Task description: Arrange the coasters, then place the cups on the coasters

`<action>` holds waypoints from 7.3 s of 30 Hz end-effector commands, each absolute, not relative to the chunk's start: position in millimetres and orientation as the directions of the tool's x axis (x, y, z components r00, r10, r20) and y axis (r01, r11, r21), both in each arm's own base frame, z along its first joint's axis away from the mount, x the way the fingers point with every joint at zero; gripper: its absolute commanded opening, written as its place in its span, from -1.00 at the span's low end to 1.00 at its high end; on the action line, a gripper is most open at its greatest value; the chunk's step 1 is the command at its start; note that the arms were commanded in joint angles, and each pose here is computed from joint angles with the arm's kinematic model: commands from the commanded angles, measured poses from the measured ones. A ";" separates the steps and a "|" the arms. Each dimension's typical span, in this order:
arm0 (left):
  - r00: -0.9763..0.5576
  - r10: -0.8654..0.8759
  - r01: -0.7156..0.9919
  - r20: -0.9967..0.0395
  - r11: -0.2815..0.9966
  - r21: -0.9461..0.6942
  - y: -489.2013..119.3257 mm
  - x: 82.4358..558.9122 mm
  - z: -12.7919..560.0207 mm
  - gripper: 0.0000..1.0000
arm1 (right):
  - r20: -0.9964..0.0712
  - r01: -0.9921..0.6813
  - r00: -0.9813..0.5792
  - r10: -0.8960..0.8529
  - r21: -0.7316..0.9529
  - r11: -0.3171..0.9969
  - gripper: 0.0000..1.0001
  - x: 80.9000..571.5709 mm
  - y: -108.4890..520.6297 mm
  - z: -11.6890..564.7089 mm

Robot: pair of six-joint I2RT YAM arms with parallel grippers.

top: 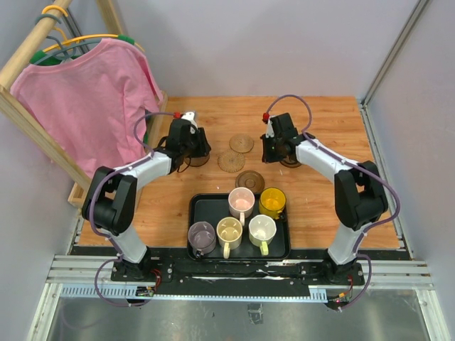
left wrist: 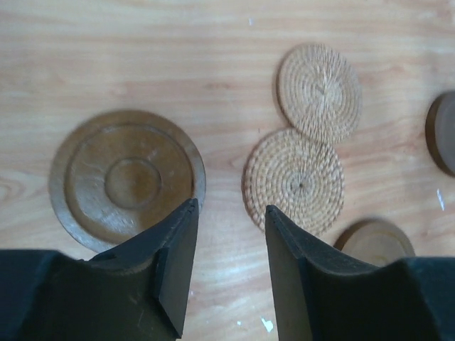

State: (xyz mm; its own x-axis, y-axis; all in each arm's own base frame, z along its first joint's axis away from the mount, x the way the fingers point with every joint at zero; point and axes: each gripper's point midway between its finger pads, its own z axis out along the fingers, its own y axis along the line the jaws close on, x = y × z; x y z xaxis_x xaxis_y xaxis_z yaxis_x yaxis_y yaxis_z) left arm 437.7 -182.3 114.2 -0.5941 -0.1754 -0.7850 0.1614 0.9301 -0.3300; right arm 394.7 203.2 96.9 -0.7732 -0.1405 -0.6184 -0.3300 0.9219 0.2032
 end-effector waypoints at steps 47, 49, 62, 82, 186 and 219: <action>-0.786 -0.060 0.338 -0.616 0.792 -0.508 -300.1 424.0 33.4 -0.16 | -0.394 -0.182 -0.912 -0.115 0.137 0.974 -0.98 438.4 189.3 -5.4; -0.793 -0.054 0.325 -0.607 0.805 -0.496 -297.4 425.1 26.3 -0.16 | -0.401 -0.166 -0.911 -0.099 0.136 0.977 -0.98 445.6 185.7 -4.9; -0.796 -0.099 0.207 -0.597 0.883 -0.421 -263.4 445.1 6.8 -0.16 | -0.474 -0.194 -0.876 -0.090 0.174 0.965 -0.98 468.0 179.0 29.7; -0.794 -0.137 0.136 -0.592 0.909 -0.394 -226.6 442.1 2.8 -0.16 | -0.687 -0.504 -0.683 -0.247 0.198 0.841 -0.75 515.7 290.1 92.5; -0.579 -0.357 -0.211 -0.733 0.934 -0.289 -89.1 442.1 66.0 0.03 | -0.633 -0.062 -0.774 -0.025 0.037 0.997 -0.98 438.5 104.6 72.3; -0.676 -0.333 -0.179 -0.657 0.939 -0.293 -100.4 444.6 24.4 -0.02 | -0.559 0.073 -0.822 0.109 0.087 0.994 -0.98 452.1 55.1 22.2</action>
